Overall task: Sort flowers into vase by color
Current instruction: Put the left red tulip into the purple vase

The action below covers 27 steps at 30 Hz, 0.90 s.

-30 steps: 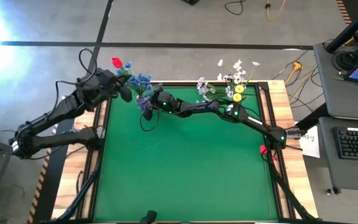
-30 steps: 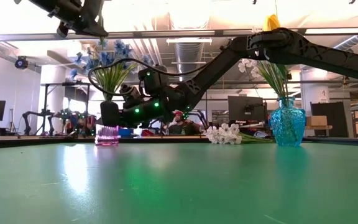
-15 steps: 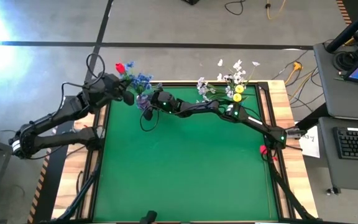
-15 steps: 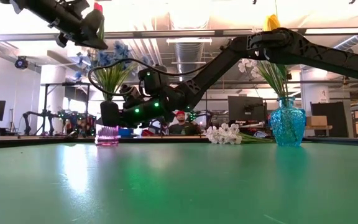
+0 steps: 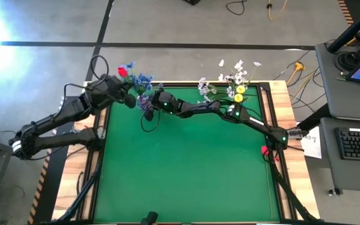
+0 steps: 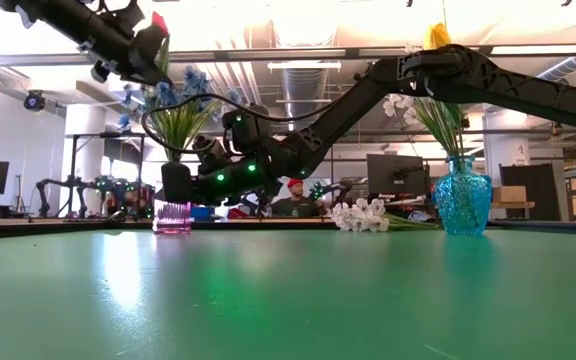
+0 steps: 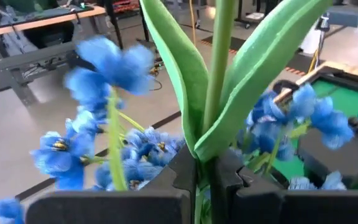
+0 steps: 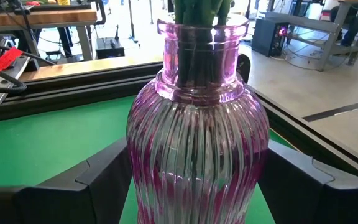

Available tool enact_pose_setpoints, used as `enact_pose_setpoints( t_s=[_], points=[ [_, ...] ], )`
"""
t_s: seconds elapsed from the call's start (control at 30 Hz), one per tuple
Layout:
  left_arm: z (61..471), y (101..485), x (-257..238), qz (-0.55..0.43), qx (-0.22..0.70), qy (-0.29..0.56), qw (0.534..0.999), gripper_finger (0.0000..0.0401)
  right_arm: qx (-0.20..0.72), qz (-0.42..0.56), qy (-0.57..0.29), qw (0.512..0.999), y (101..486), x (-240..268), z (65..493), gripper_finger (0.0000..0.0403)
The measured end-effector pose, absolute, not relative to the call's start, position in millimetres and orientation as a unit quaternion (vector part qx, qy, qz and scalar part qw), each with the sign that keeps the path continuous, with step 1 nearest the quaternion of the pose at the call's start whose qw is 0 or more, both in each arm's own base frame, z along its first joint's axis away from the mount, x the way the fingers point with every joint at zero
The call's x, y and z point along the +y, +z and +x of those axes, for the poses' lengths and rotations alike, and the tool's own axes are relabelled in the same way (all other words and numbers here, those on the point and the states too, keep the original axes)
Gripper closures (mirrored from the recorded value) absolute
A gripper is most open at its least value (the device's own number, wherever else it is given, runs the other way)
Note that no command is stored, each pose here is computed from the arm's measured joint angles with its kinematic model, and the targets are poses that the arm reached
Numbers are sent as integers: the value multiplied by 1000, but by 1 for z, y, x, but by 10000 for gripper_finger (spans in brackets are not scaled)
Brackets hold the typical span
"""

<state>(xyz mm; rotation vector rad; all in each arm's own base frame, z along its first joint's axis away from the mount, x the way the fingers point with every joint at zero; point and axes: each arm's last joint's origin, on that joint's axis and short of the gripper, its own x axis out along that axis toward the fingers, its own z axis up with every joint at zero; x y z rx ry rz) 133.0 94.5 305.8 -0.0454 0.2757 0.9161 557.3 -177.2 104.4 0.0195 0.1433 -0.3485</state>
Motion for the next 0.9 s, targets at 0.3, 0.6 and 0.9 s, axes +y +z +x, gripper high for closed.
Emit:
enact_pose_setpoints(
  t_s=[0.3,0.6,0.9],
  points=[
    [127,309,91,-34,188,445,875,310,71,10,-173,982,104,-177,557,113],
    [118,309,84,-28,204,416,886,226,71,9,-173,982,104,-177,557,112],
    [109,305,77,-47,227,408,883,234,71,9,-173,982,104,-177,557,111]
  ],
)
